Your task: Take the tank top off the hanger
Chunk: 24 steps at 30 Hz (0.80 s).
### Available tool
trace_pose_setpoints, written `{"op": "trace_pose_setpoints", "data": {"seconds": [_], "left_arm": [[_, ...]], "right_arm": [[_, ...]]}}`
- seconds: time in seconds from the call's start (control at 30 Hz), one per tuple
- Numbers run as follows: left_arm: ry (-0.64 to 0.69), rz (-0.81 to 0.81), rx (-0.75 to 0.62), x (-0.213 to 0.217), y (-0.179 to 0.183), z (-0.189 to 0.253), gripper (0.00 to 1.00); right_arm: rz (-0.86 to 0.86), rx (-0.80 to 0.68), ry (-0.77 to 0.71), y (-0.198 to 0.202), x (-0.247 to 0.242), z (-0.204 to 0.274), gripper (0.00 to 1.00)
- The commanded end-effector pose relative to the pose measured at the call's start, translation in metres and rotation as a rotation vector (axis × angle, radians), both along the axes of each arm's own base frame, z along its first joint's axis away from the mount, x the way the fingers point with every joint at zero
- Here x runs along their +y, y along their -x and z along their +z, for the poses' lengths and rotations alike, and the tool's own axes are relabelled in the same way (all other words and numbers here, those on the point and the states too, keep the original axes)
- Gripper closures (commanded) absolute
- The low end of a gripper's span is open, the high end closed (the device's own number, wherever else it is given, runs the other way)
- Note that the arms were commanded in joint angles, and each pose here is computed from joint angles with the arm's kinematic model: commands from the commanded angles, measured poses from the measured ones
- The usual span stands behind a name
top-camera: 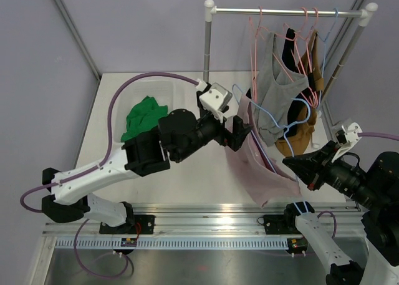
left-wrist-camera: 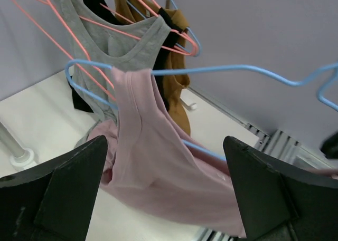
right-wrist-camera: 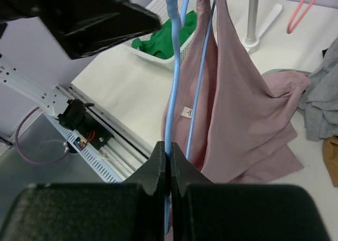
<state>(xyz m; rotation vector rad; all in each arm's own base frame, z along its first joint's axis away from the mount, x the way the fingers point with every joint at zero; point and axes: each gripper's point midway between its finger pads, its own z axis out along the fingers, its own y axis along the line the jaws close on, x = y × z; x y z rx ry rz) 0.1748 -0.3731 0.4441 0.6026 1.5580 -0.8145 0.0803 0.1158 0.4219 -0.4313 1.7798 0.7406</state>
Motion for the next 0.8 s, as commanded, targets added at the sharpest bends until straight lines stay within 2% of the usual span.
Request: {"op": "trace_pose_setpoints", "data": {"seconds": [0.0, 0.07, 0.2, 0.27, 0.3, 0.33, 0.43, 0.47, 0.53, 0.57, 0.6, 0.67, 0.77], "left_arm": [[0.048, 0.096, -0.06, -0.001, -0.018, 0.026, 0.1], [0.039, 0.116, -0.067, -0.001, -0.023, 0.023, 0.14], [-0.001, 0.181, -0.076, 0.002, -0.033, 0.011, 0.3], [-0.022, 0.217, -0.073, 0.007, -0.04, 0.005, 0.34], [-0.027, 0.221, -0.069, 0.008, -0.042, 0.0, 0.39], [-0.02, 0.229, -0.062, 0.012, -0.046, 0.0, 0.54], [-0.024, 0.24, -0.039, 0.016, -0.055, -0.008, 0.69], [-0.02, 0.24, -0.037, 0.019, -0.055, -0.008, 0.79], [-0.024, 0.245, -0.031, 0.021, -0.059, -0.013, 0.82], [-0.023, 0.247, -0.032, 0.023, -0.059, -0.014, 0.93], [-0.019, 0.253, -0.03, 0.025, -0.061, -0.013, 0.97], [-0.02, 0.288, -0.017, 0.031, -0.067, -0.015, 1.0], [-0.01, 0.452, 0.012, 0.063, -0.08, -0.016, 1.0]], "right_arm": [[0.1, -0.044, -0.044, 0.014, 0.013, 0.013, 1.0], [0.119, -0.054, -0.054, 0.02, 0.015, 0.015, 1.0], [0.151, -0.069, -0.062, 0.027, 0.018, 0.019, 1.0], [0.147, -0.069, -0.057, 0.025, 0.017, 0.019, 1.0], [0.148, -0.069, -0.058, 0.025, 0.017, 0.02, 1.0], [0.15, -0.07, -0.057, 0.025, 0.017, 0.02, 1.0], [0.151, -0.072, -0.053, 0.022, 0.017, 0.021, 1.0], [0.141, -0.065, -0.049, 0.019, 0.017, 0.02, 1.0], [0.138, -0.062, -0.044, 0.017, 0.016, 0.019, 1.0], [0.145, -0.057, -0.045, 0.017, 0.017, 0.018, 1.0], [0.15, -0.057, -0.046, 0.016, 0.018, 0.018, 1.0], [0.157, -0.056, -0.04, 0.015, 0.018, 0.017, 1.0], [0.184, -0.032, -0.013, 0.013, 0.019, 0.009, 1.0]]}}
